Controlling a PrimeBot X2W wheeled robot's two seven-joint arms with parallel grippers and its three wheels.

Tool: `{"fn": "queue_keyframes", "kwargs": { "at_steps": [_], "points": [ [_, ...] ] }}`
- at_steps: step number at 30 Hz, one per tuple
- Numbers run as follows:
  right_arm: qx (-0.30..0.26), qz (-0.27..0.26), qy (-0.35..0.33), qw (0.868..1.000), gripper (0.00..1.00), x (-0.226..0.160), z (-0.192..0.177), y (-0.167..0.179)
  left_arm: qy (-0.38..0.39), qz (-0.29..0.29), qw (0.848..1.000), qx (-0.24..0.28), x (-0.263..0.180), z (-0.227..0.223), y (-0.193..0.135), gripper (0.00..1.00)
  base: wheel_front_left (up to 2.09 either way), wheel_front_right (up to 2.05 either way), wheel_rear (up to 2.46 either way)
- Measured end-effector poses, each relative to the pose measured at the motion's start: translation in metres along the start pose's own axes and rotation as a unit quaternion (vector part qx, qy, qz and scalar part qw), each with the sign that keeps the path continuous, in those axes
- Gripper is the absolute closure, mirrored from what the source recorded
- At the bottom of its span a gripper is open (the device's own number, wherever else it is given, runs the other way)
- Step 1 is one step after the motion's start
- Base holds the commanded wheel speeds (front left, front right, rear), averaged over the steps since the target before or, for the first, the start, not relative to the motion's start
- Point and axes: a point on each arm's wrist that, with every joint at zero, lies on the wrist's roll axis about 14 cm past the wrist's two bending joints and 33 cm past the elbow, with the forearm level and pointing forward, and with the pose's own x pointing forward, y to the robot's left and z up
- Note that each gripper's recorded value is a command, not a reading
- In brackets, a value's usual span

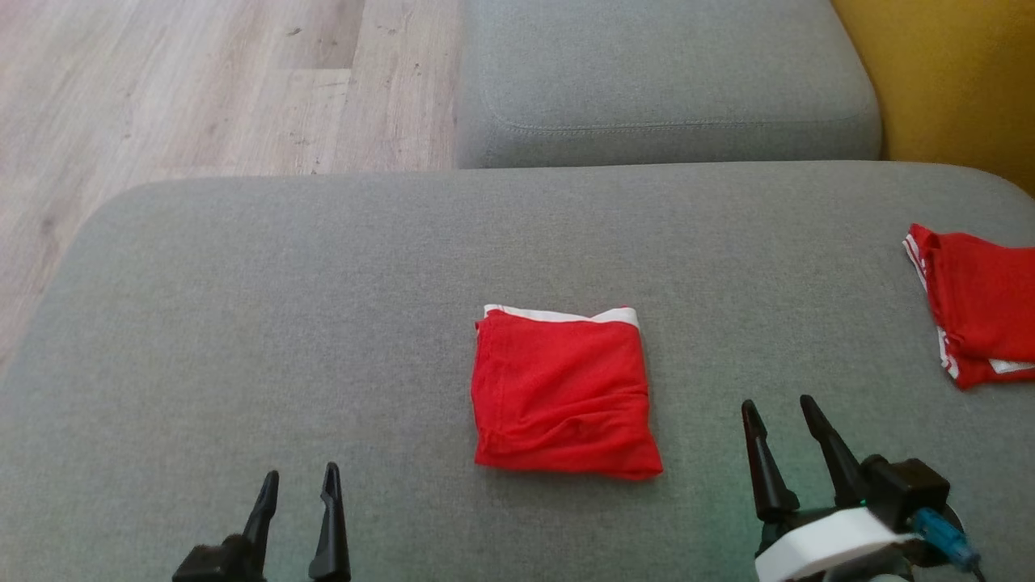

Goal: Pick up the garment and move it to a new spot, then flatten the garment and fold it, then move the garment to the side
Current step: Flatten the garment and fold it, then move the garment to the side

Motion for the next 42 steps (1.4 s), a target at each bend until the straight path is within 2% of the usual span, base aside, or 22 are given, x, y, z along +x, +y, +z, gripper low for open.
{"fn": "queue_keyframes", "kwargs": {
  "at_steps": [11,19,22,27,30,34,42],
  "points": [
    [-0.002,-0.001,0.004,1.000,0.00,0.000,0.003,-0.001,0.001,0.007,1.000,0.005,0.001,-0.001,0.006,0.00,0.00,0.00,0.00],
    [-0.005,0.007,0.057,0.998,0.00,0.004,-0.013,0.003,0.006,0.014,1.000,0.003,0.000,-0.005,0.010,0.00,0.00,0.00,0.00],
    [-0.008,0.017,0.080,0.997,0.00,0.017,-0.012,0.008,0.008,0.017,1.000,0.005,0.000,-0.006,0.011,0.00,0.00,0.00,0.00],
    [-0.019,0.046,0.112,0.992,0.00,0.060,0.005,0.022,0.010,0.026,1.000,-0.003,-0.003,-0.009,0.015,0.00,0.00,0.00,0.00],
    [-0.014,0.058,0.178,0.982,0.00,0.071,-0.013,0.030,0.013,0.035,0.999,-0.011,-0.006,-0.012,0.016,0.00,0.00,0.00,0.00],
    [-0.010,0.061,0.276,0.959,0.00,0.069,-0.053,0.032,0.015,0.052,0.998,-0.013,-0.009,-0.015,0.026,0.00,0.00,0.00,0.00],
    [-0.010,0.066,0.349,0.935,0.00,0.087,-0.084,0.036,0.023,0.088,0.996,-0.024,-0.016,-0.022,0.041,0.00,0.00,0.00,0.00]
  ]
}}
